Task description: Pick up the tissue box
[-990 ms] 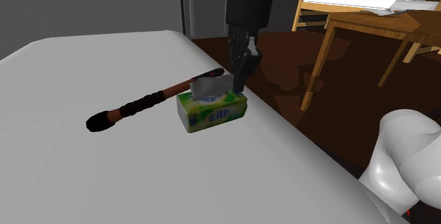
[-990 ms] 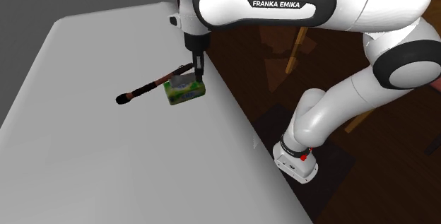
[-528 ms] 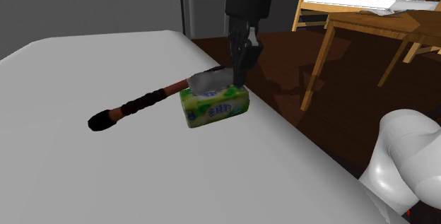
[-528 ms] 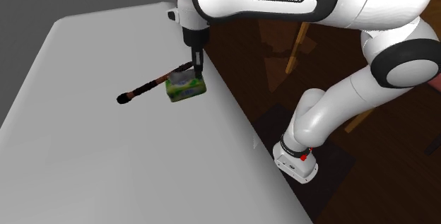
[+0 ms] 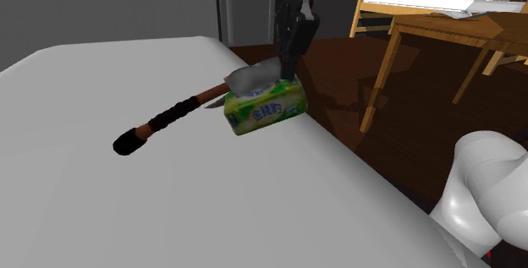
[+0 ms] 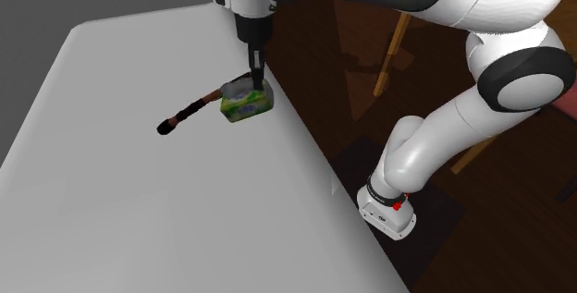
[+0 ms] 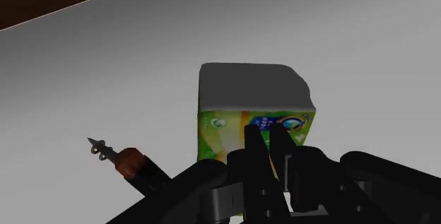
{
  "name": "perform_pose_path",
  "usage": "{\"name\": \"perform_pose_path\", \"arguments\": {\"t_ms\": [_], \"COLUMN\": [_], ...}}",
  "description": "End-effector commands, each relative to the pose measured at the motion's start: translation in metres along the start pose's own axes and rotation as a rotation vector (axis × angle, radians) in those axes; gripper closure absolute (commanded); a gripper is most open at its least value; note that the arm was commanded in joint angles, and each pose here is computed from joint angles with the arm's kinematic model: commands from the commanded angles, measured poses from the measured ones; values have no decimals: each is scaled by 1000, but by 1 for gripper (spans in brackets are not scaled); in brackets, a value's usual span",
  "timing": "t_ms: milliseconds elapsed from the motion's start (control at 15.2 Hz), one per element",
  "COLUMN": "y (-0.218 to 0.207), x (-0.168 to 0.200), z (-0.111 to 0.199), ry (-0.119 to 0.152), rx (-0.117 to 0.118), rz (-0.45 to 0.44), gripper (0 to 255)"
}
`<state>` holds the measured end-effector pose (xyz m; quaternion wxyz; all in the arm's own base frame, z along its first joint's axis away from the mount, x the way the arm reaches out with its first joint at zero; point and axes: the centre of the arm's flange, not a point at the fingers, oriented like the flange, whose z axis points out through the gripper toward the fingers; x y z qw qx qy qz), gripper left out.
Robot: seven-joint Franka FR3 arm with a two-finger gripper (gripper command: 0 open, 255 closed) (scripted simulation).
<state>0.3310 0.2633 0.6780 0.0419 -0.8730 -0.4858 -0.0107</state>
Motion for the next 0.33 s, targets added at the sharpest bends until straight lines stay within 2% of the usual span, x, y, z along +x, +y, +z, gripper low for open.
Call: {"name": "perform_pose_path", "arguments": {"t_ms": [0,264], "y": [-1,-2], "x": [0,1], "z": [-11,-22], "ry": [1,1], "rx": [0,0], "rz": [0,0], "gripper": [255,255]}}
